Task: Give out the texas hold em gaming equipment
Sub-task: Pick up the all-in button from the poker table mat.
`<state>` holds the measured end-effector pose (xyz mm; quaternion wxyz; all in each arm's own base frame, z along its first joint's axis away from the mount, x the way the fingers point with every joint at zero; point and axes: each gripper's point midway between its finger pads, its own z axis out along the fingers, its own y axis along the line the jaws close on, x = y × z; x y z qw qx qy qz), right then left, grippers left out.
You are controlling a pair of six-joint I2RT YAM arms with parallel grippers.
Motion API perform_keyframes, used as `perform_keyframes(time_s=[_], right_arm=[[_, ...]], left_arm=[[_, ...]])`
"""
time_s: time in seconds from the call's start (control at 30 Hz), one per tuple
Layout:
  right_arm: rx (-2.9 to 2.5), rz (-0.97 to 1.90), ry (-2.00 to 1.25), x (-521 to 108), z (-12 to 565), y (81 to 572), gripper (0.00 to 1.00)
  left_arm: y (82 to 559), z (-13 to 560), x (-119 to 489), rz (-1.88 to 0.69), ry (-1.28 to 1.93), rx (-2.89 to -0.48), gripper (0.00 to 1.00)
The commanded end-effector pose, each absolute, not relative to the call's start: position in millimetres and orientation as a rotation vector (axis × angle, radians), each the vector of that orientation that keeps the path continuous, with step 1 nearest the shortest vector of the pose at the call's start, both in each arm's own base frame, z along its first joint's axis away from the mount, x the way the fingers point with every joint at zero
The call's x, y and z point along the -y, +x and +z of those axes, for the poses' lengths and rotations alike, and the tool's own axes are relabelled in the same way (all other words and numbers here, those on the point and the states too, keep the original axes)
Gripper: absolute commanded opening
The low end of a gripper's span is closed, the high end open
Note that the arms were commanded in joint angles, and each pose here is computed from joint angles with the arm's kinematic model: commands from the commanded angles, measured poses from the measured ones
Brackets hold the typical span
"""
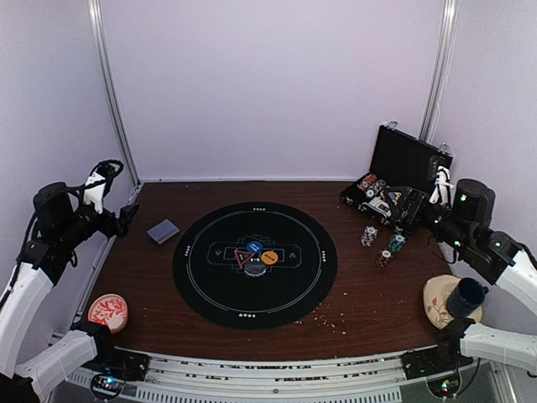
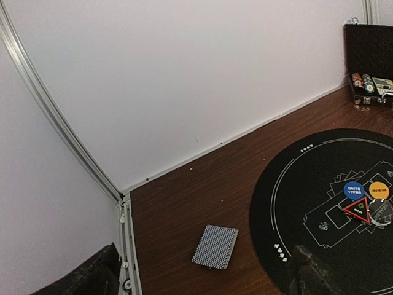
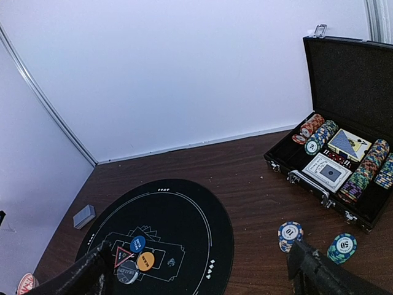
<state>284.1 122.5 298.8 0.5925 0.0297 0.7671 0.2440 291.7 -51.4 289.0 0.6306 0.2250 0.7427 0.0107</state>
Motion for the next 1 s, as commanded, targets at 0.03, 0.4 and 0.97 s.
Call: perform_keyframes(time_s=[0.03,0.4,0.97], right_arm=[[-1.755,0.593,0.057,-125.1,305.0,285.5,1.0],[-1.884,0.558,-0.026,-162.7,282.4,303.9,1.0],[-2.08,0.328,-0.612,-390.0,200.7,323.2,1.0]], left_arm=[[286.8,313.1,61.1,-0.01,0.545,-1.627,0.98],[302.8,284.7,68.5,-0.03,0.62,-1.681,0.98],[305.8,253.3,80.2,-0.087,0.685,-1.68,0.98]])
